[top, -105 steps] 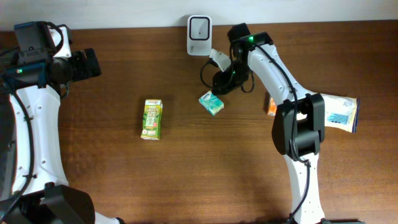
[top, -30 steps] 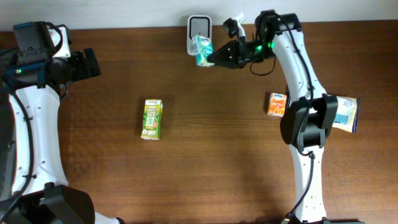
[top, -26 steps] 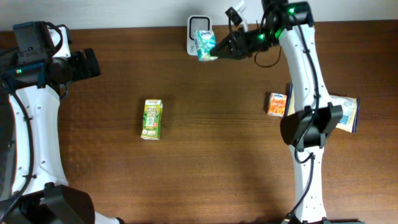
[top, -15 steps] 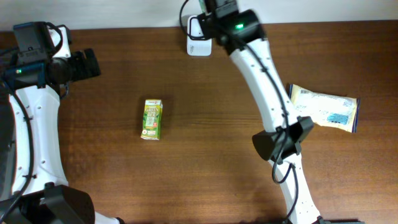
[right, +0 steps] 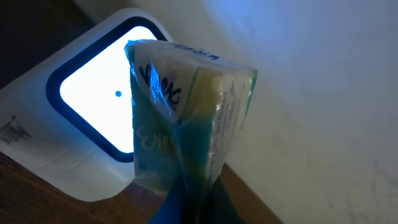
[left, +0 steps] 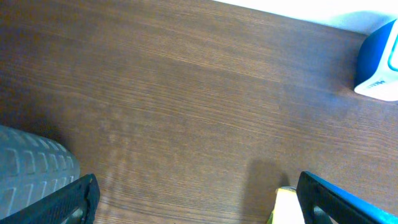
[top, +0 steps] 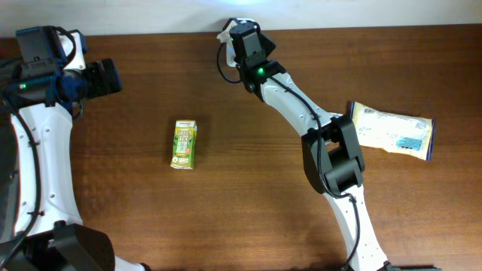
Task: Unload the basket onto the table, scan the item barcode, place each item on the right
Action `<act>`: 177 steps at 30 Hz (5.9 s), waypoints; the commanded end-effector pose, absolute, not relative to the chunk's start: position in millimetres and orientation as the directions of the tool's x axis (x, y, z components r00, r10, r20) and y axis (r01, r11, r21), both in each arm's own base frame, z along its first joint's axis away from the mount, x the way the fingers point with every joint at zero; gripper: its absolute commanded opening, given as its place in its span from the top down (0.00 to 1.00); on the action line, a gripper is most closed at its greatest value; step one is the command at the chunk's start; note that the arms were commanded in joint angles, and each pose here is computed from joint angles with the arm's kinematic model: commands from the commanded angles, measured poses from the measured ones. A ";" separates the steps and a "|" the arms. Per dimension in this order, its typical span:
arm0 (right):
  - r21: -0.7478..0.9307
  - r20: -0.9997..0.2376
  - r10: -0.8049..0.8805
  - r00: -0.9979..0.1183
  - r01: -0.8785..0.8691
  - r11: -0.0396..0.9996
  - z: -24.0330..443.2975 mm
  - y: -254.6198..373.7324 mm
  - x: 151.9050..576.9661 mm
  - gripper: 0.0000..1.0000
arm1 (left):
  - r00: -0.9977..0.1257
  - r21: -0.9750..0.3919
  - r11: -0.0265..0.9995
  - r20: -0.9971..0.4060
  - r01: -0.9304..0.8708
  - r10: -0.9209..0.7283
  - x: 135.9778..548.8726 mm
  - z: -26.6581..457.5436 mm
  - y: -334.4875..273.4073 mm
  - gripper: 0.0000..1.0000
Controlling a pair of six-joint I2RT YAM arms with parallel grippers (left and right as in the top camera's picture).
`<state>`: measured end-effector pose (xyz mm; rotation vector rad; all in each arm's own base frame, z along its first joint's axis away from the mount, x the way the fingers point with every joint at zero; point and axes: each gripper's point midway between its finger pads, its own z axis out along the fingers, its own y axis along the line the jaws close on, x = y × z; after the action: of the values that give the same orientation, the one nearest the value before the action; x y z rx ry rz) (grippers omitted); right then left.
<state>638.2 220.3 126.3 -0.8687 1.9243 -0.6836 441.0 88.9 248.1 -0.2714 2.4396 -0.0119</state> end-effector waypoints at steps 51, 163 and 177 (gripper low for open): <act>0.425 -0.177 0.172 -0.969 0.083 0.901 152.6 13.2 411.0 0.55 | -0.740 -0.080 0.976 -0.640 -0.203 -0.206 441.8 254.3 92.2 0.01; 0.346 -0.111 -0.807 -0.580 -0.784 0.516 37.4 362.8 309.5 0.39 | -0.740 -0.080 0.976 -0.640 -0.203 -0.206 441.8 254.3 92.2 0.01; 0.675 -0.208 -0.586 -0.783 -0.549 0.493 52.4 349.9 370.3 0.37 | -0.741 -0.080 0.976 -0.639 -0.203 -0.206 441.7 254.2 92.2 0.01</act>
<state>402.2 325.3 77.0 -1.0015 2.7503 0.9122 440.8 88.9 247.9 -0.2716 2.4407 -0.0120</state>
